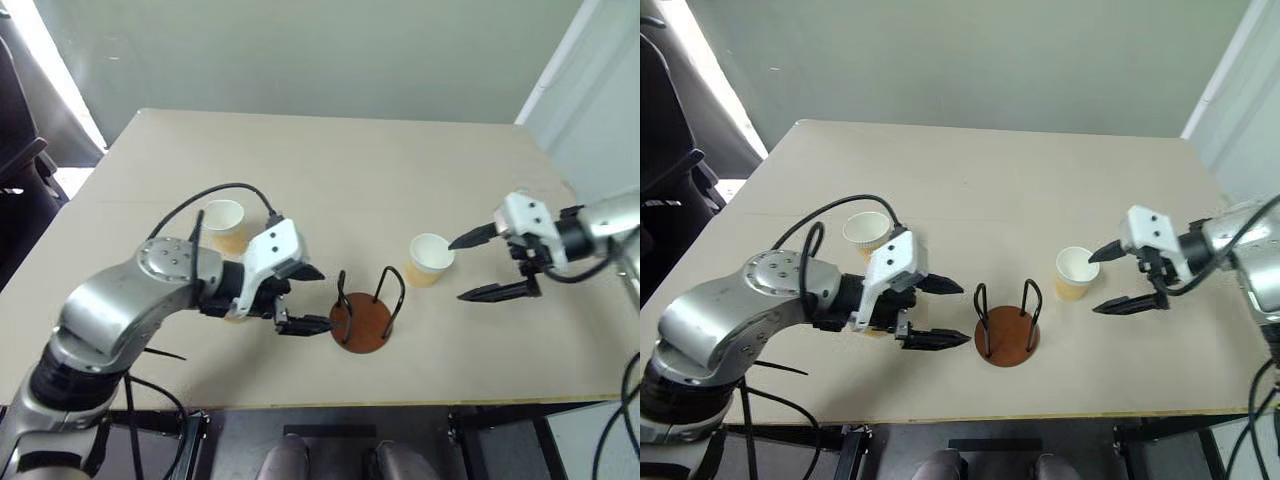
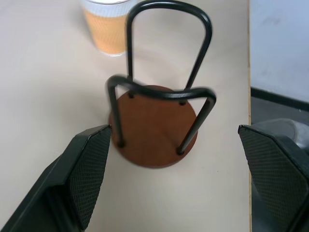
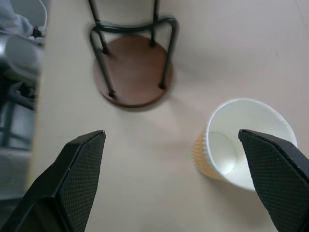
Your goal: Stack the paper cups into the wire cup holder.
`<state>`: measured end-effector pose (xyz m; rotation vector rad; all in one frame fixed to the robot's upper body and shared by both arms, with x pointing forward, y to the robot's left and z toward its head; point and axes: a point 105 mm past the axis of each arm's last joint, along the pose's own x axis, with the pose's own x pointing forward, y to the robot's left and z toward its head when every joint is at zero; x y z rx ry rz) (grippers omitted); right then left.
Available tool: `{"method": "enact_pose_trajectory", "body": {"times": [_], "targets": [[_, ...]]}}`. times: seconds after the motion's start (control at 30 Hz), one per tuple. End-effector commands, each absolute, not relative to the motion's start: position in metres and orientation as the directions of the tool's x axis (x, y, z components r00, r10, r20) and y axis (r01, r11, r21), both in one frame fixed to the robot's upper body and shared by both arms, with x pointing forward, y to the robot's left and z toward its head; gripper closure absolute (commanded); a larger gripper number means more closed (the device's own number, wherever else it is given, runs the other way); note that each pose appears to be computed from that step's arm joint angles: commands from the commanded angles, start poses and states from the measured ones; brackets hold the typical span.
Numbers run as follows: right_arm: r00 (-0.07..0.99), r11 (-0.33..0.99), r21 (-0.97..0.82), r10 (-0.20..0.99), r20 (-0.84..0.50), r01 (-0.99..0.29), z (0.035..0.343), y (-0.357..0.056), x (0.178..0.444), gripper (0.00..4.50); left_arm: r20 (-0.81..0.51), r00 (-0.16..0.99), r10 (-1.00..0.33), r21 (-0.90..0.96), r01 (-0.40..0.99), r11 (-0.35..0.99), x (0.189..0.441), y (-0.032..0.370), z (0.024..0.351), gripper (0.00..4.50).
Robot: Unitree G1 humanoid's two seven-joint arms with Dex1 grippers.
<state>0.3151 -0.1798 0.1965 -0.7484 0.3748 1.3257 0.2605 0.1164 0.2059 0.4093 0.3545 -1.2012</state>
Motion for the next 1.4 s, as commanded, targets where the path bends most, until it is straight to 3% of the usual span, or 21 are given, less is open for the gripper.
{"method": "enact_pose_trajectory", "body": {"times": [0.03,0.23,0.57,0.7,1.0,1.23,1.4], "targets": [[0.293,0.073,-0.342,0.697,-0.654,-0.937,0.201,-0.185,0.329,0.0,-0.399,0.44,-0.805,0.221,0.898,0.381,0.264,0.144,0.242,0.03],[0.256,0.017,-0.34,0.691,-0.676,-0.94,0.195,-0.18,0.335,0.0,-0.406,0.429,-0.807,0.284,0.898,0.335,0.239,0.167,0.27,0.03],[0.225,-0.058,-0.335,0.632,-0.741,-0.94,0.169,-0.176,0.344,0.0,-0.476,0.427,-0.769,0.28,0.902,0.328,0.225,0.174,0.258,0.03],[0.249,-0.065,-0.366,0.624,-0.741,-0.928,0.167,-0.171,0.352,0.95,-0.476,0.438,-0.763,0.285,0.897,0.338,0.226,0.176,0.258,0.0],[0.255,-0.097,-0.398,0.626,-0.737,-0.912,0.181,-0.17,0.351,4.4,-0.46,0.437,-0.773,0.283,0.897,0.339,0.226,0.18,0.257,0.0],[0.222,-0.102,-0.376,0.656,-0.722,-0.921,0.197,-0.174,0.339,4.46,-0.378,0.422,-0.824,0.297,0.898,0.324,0.234,0.167,0.259,0.0],[0.247,-0.078,-0.428,0.719,-0.65,-0.9,0.238,-0.173,0.33,4.46,-0.362,0.389,-0.847,0.305,0.908,0.287,0.234,0.161,0.263,0.0]]}}
